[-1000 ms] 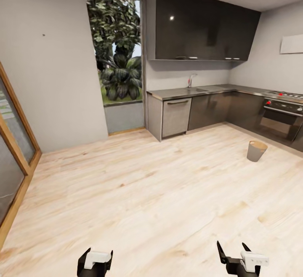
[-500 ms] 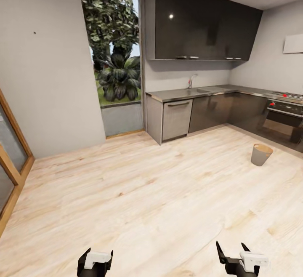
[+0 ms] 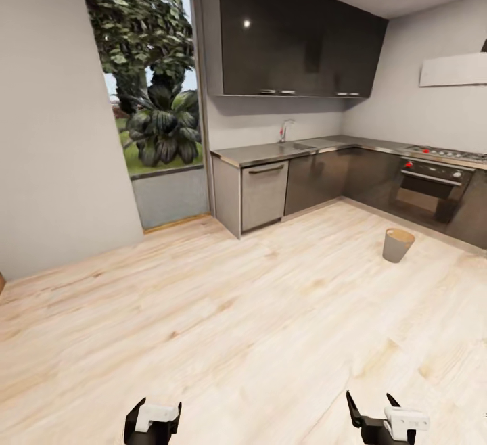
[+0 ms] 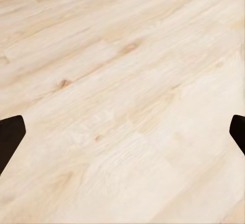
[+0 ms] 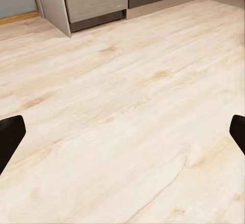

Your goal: Put the three can of soda from the living room inside the tash can in the kitchen.

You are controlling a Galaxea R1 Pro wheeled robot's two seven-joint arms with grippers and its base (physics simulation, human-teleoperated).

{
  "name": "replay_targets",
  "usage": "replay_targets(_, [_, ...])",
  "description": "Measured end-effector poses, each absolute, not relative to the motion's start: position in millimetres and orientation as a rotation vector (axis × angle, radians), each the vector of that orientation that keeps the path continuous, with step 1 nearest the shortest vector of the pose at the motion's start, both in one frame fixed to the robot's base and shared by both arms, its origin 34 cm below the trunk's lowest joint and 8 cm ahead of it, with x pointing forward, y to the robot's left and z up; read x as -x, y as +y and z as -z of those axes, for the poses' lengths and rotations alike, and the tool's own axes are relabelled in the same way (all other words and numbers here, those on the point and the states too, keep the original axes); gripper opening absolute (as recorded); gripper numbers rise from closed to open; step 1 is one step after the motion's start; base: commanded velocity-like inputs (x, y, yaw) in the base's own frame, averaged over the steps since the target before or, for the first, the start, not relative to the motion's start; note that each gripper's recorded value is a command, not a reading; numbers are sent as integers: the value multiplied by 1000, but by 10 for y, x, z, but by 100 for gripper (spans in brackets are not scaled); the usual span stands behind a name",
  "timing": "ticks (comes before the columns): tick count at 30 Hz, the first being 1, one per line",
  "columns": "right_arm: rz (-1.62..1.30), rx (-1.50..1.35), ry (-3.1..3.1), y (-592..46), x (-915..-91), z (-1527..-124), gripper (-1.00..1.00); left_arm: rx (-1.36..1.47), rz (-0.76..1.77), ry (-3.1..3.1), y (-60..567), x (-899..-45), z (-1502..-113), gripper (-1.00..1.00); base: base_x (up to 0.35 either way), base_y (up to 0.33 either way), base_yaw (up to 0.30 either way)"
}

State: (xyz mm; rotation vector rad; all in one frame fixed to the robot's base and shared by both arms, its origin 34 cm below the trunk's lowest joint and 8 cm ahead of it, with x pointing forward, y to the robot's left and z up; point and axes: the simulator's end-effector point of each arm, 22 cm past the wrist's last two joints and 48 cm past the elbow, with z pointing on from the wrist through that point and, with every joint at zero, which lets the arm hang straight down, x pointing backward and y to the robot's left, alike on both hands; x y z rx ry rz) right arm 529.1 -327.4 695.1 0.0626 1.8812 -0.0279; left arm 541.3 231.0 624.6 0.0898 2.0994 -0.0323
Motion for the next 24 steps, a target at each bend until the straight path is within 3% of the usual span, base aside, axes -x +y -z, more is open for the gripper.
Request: replay_targets(24, [28,-63,1886,-3279,-5277,-6929,100,-93,35,2112,2297,-5378,-6201,100,324,81,-246])
